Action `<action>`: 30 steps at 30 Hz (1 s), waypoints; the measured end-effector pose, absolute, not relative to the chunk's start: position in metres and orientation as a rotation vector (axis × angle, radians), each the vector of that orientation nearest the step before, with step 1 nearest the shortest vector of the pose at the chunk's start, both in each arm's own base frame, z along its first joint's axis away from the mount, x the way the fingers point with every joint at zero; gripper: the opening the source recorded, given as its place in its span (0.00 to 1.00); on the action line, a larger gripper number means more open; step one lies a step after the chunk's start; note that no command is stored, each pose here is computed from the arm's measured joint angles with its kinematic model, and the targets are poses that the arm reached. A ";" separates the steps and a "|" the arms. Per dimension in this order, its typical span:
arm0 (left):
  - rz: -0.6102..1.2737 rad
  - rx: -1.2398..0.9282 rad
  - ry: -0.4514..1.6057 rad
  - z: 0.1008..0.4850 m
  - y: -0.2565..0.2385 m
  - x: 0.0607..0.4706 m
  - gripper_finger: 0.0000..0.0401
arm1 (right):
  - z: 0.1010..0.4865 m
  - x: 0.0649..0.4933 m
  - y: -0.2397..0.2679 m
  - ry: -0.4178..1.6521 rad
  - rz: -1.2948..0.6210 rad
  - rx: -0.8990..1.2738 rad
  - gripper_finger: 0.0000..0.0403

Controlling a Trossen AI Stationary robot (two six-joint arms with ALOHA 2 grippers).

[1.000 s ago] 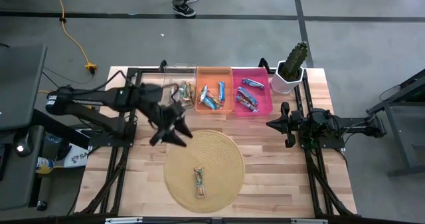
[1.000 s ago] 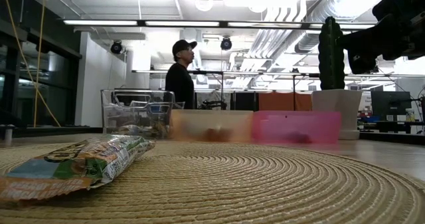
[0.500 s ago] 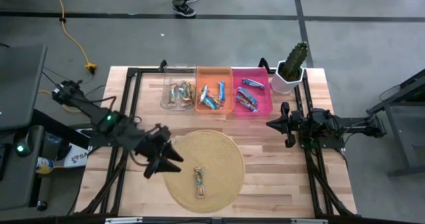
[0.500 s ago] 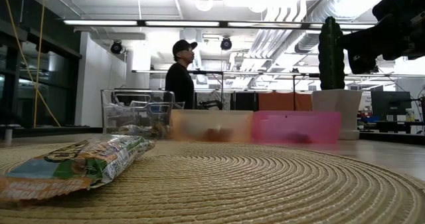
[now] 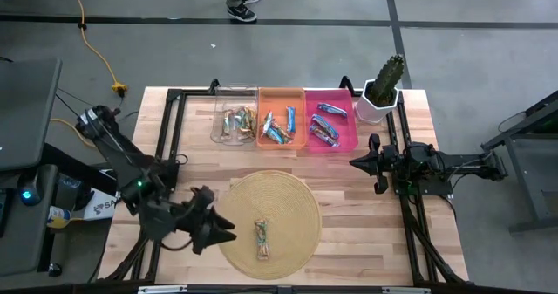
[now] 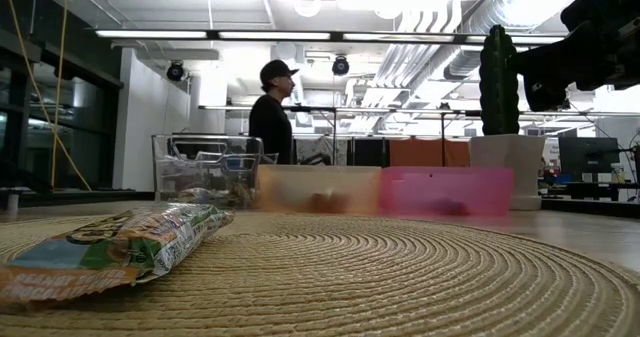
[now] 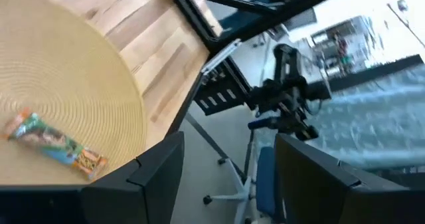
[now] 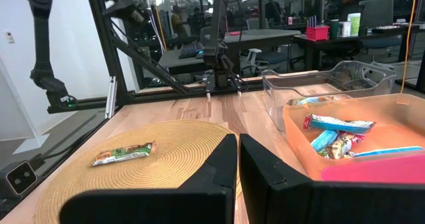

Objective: Pick and place Granola Bars by type
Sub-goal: Put the yellow granola bar into the transparent bin

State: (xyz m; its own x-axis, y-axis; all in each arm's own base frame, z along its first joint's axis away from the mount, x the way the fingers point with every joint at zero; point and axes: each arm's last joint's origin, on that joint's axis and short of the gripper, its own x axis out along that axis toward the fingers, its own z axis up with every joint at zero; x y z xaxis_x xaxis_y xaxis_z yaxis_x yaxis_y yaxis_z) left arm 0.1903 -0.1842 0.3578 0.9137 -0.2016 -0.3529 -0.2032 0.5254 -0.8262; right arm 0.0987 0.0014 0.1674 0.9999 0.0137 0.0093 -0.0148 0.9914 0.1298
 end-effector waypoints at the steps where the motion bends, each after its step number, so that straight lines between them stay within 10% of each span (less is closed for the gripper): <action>1: 0.020 -1.044 0.441 0.354 -0.187 0.193 0.58 | 0.167 0.099 0.001 -0.008 0.014 0.130 0.00; 30: 0.776 -1.158 1.128 0.269 -0.193 0.344 0.58 | 0.167 0.099 0.001 -0.008 0.015 0.130 0.00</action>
